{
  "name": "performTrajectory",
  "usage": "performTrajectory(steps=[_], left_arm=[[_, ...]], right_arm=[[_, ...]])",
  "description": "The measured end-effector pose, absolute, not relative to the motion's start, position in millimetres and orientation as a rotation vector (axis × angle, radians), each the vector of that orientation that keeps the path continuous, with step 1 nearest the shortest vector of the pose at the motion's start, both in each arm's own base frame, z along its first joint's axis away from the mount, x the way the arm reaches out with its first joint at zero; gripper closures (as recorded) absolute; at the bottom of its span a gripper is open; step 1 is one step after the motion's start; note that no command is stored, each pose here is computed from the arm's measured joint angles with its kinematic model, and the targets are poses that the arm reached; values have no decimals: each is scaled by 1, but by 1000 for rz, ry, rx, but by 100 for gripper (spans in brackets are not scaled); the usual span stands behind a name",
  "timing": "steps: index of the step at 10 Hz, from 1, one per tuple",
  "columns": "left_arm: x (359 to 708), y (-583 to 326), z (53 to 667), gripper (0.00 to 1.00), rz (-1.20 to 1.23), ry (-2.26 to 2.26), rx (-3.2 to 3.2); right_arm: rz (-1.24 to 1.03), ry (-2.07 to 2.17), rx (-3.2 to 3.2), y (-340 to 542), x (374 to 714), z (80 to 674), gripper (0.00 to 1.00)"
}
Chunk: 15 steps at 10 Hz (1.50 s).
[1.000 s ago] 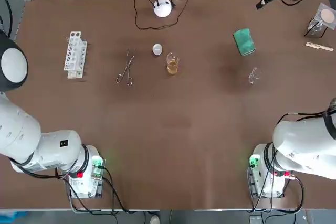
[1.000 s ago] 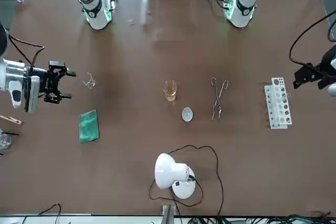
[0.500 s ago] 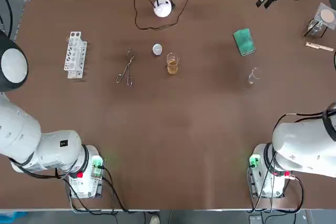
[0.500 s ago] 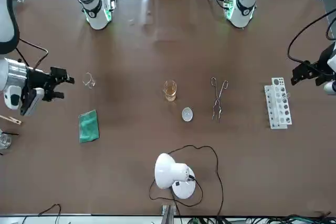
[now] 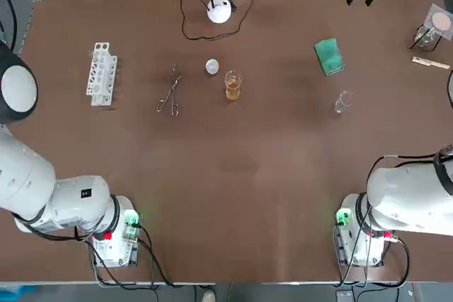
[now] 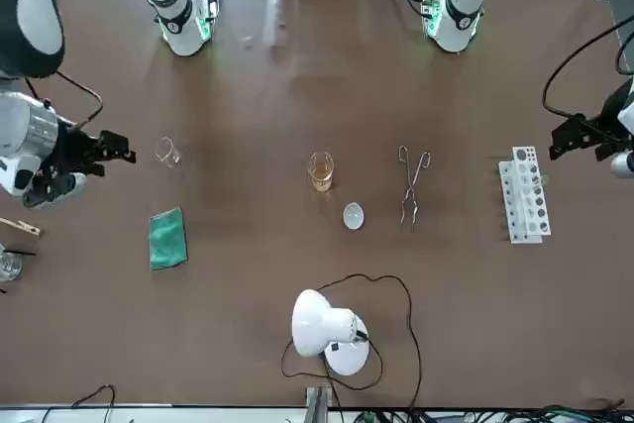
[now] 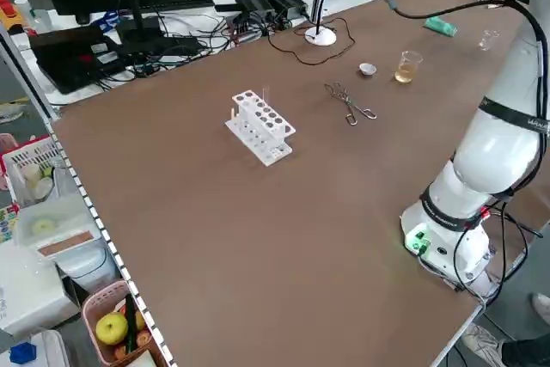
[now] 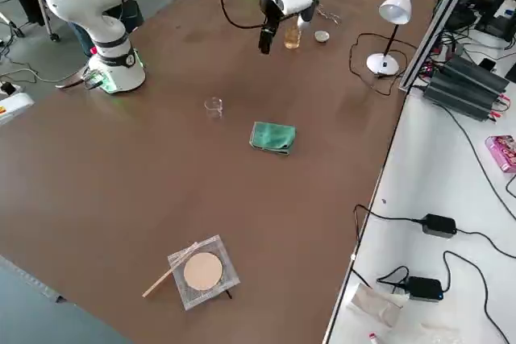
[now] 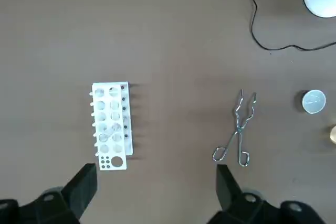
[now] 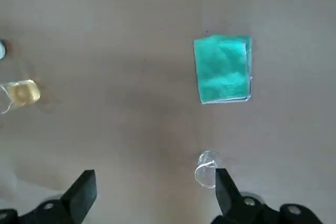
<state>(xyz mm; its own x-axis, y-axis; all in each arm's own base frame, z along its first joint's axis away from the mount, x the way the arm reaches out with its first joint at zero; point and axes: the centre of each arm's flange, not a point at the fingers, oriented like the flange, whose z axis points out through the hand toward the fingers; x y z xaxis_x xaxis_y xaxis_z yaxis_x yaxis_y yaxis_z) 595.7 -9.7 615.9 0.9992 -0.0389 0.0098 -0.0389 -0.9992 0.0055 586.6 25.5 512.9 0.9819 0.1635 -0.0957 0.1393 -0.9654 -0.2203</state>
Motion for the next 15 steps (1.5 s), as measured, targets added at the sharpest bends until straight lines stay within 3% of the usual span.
performTrajectory(steps=[12,15], left_arm=[[595,-8,617,0,17,-55,3136],[595,-10,617,0,17,-59,3135]], right_arm=[[178,-22,-2994,12,565,550,0],[73,-29,-3050,6,566,593,0]])
